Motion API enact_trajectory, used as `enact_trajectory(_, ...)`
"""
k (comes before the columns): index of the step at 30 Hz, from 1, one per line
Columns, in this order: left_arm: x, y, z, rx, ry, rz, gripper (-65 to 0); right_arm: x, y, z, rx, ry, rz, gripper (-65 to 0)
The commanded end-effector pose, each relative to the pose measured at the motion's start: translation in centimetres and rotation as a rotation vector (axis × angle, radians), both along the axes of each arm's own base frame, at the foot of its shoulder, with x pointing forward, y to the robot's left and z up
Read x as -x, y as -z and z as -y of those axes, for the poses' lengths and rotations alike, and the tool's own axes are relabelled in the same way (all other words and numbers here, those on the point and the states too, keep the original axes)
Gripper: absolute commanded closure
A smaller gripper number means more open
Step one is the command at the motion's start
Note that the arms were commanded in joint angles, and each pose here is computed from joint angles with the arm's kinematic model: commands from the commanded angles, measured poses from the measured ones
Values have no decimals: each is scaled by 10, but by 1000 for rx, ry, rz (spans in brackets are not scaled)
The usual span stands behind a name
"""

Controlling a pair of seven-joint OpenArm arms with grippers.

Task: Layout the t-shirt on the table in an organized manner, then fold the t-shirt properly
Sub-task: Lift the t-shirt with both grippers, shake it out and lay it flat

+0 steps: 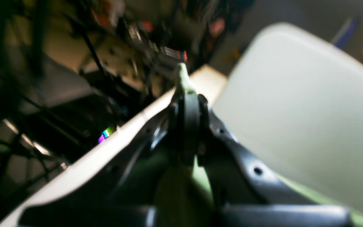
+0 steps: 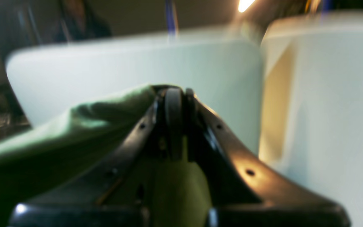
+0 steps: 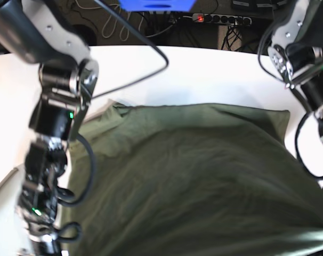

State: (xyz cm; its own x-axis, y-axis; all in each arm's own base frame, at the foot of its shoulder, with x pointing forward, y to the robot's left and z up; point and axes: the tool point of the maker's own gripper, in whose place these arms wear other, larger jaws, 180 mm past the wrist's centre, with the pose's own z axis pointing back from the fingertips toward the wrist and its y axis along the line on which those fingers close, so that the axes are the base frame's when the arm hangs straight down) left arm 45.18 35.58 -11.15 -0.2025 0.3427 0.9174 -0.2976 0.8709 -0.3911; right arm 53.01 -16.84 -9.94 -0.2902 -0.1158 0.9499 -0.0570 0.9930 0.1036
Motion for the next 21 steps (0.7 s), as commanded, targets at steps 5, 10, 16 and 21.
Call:
enact_trajectory(5, -29, 1, 3, 4, 16, 0, -2, -44, 22, -3, -34, -42, -104, 0)
enact_trajectory(10, -52, 32, 7, 67, 38, -82, -2, -70, 42, 0, -68, -60, -191, 0)
enact_trajectory(16, -76, 71, 7, 166, 49, -190, -68, -82, 65, 12, -85, -58, -285, -102)
enact_trajectory(21, -87, 79, 11, 211, 61, -216, -222, -81, 83, 22, -89, -48, -336, -350)
